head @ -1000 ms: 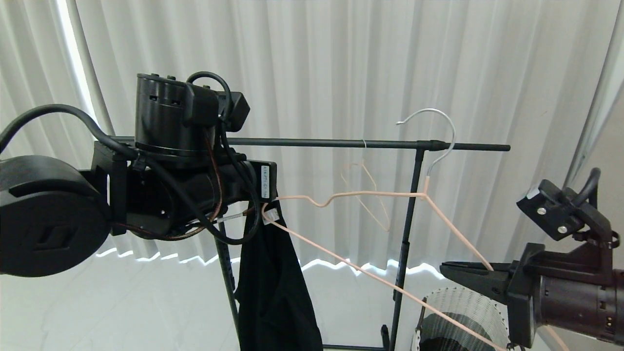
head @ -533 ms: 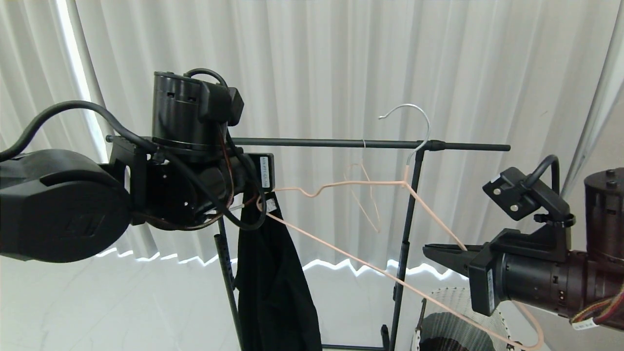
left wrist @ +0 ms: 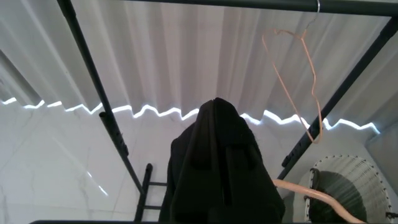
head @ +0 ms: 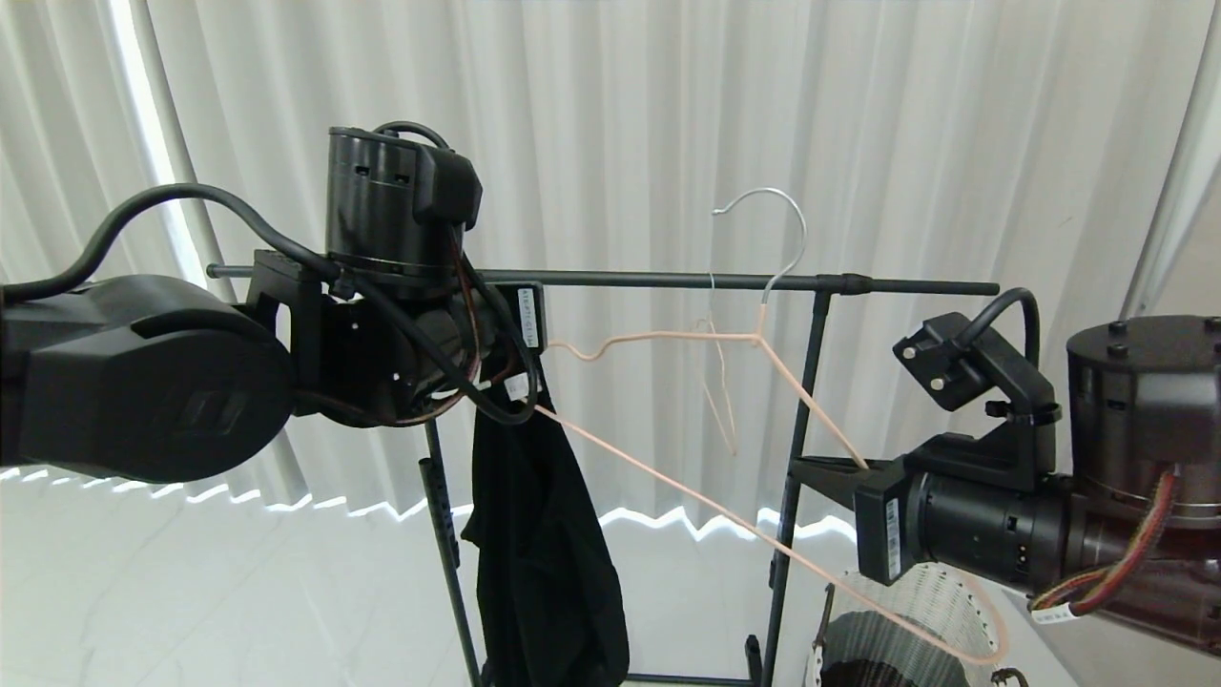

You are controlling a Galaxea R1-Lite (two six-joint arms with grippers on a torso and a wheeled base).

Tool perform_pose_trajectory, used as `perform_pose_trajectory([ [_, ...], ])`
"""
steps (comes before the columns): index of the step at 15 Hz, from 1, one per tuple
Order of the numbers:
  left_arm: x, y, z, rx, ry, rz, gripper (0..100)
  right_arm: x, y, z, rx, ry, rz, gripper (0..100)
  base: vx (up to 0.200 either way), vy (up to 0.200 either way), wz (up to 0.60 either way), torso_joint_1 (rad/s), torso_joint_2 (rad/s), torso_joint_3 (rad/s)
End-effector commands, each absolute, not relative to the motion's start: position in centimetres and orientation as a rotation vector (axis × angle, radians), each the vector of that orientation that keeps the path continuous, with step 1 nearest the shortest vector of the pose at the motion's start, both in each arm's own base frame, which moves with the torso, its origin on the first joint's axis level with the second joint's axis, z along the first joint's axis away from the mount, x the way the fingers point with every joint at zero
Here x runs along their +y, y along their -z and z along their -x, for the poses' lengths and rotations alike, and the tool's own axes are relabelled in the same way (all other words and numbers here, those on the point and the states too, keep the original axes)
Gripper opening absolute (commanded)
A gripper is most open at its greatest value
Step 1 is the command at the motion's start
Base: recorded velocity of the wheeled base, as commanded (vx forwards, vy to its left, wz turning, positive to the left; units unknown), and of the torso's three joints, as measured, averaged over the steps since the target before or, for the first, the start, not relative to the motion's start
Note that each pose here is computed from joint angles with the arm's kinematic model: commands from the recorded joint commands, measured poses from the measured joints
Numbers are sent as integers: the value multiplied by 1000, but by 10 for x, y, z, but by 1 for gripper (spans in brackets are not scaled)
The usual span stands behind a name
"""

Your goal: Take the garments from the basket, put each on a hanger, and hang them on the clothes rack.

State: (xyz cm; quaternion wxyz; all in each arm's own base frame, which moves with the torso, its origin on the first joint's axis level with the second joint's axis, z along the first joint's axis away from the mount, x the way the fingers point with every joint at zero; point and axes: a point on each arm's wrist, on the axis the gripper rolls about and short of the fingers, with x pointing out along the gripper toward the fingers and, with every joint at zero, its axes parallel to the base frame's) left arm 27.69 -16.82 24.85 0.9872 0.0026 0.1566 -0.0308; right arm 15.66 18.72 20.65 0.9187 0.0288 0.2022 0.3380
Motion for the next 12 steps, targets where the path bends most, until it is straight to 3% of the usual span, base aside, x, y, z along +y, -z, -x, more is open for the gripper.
perform_pose_trajectory([
  [1, -168, -250, -277, 312, 61, 1, 0, 194, -203, -157, 425, -693, -47, 0, 0, 0, 0, 0, 0, 0],
  [9, -172, -258, -268, 288, 82, 22, 0, 216, -189, -161, 435, -648, -7, 0, 0, 0, 0, 0, 0, 0],
  [12, -171, -255, -270, 281, -1, 1, 0, 229, -185, -165, 428, -604, 13, 0, 0, 0, 0, 0, 0, 0],
])
